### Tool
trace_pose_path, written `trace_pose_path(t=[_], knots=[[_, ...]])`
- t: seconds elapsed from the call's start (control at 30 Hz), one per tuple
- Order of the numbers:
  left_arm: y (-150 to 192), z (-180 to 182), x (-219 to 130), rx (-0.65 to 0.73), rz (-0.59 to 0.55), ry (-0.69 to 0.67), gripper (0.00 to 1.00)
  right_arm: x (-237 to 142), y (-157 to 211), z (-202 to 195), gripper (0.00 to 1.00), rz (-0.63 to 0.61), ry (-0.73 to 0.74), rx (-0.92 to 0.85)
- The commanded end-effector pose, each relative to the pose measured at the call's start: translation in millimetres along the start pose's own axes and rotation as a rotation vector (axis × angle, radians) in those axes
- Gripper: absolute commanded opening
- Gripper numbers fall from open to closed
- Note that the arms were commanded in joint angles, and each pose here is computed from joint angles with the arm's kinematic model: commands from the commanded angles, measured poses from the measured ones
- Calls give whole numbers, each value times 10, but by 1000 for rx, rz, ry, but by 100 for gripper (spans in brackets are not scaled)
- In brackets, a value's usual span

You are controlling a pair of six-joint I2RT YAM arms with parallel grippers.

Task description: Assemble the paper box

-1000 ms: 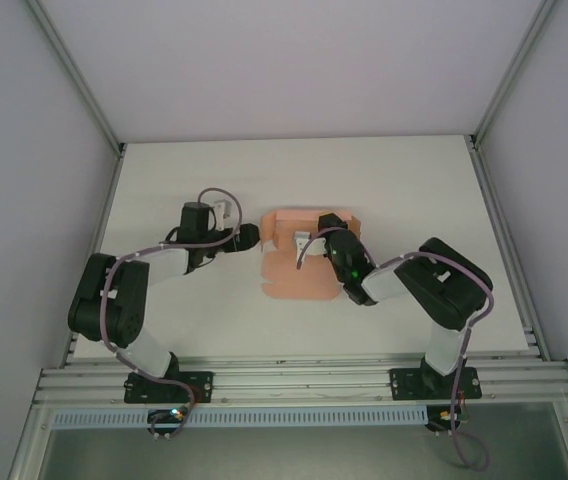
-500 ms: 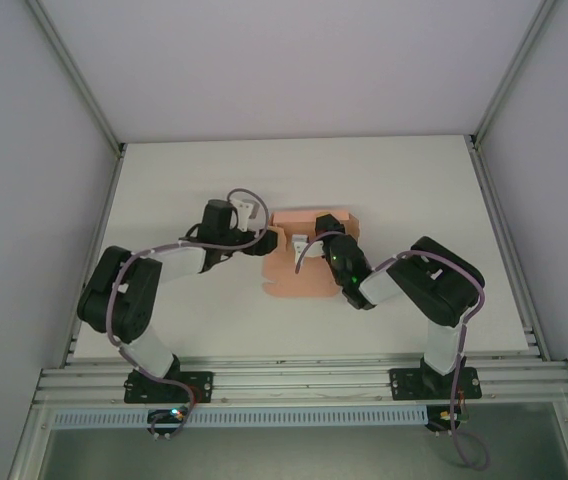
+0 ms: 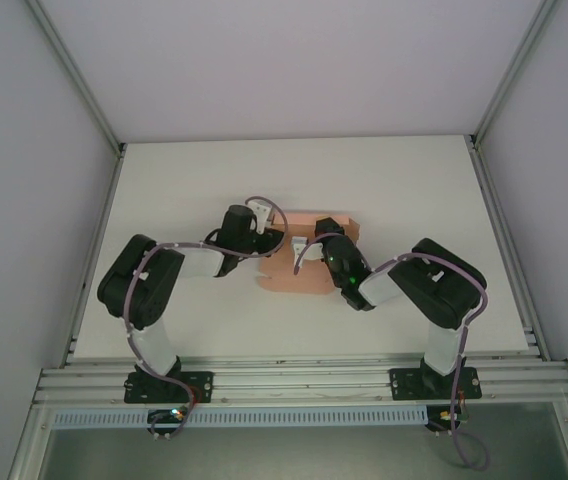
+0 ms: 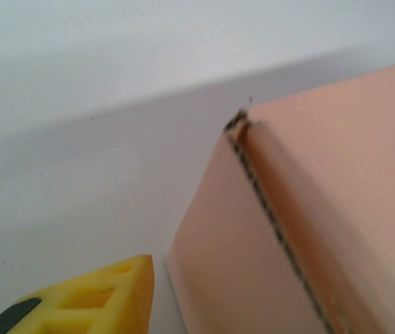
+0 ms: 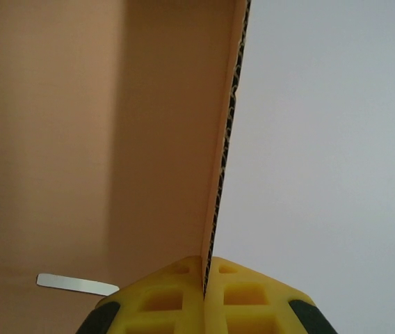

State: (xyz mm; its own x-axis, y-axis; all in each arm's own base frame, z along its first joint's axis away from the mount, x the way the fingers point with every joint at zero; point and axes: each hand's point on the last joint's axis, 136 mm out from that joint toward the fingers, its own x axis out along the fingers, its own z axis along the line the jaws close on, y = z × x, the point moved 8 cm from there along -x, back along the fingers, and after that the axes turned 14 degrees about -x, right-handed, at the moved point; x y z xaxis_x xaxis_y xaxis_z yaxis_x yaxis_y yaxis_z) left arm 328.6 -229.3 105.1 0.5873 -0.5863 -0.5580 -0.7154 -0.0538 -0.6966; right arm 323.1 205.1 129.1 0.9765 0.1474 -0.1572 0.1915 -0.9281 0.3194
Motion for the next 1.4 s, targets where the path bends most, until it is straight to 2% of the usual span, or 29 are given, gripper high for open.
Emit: trace_pose_path(t=[0.0, 0.07, 0.13, 0.2, 0.3, 0.6, 0.87, 0.93, 0.97, 1.03, 1.13, 1.2, 1.37], knots=[[-218, -73, 63, 16, -116, -23, 38, -50, -55, 84, 0, -26, -67, -8], [-241, -71, 96, 10, -134, -58, 29, -46, -65, 120, 0, -29, -89, -13], [-262, -30, 128, -11, -154, -116, 23, -44, -69, 145, 0, -29, -107, -12], [-268, 37, 150, -30, -177, -202, 0, -44, -74, 147, 0, -28, -115, -4], [-228, 130, 137, -37, -229, -336, 0, -59, -70, 149, 0, -29, -131, 14], [-100, 247, 112, 7, -273, -568, 0, -120, -31, 161, 0, -24, -234, 74], [-66, 285, 42, 45, -265, -664, 0, -130, -25, 160, 0, -21, -251, 67], [-63, 272, 51, 60, -229, -647, 0, -130, -27, 158, 0, -23, -253, 68], [-45, 234, 75, 89, -201, -595, 0, -130, -26, 156, 0, -22, -251, 71], [-14, 172, 90, 105, -179, -517, 0, -126, -22, 122, 9, -24, -242, 96], [30, 90, 97, 113, -162, -409, 0, -175, -2, 35, 29, -44, -240, 172], [58, 42, 99, 120, -149, -353, 0, -261, 44, -79, 48, -68, -247, 258], [93, -36, 75, 120, -139, -264, 0, -615, 210, -433, 64, -211, -344, 541]])
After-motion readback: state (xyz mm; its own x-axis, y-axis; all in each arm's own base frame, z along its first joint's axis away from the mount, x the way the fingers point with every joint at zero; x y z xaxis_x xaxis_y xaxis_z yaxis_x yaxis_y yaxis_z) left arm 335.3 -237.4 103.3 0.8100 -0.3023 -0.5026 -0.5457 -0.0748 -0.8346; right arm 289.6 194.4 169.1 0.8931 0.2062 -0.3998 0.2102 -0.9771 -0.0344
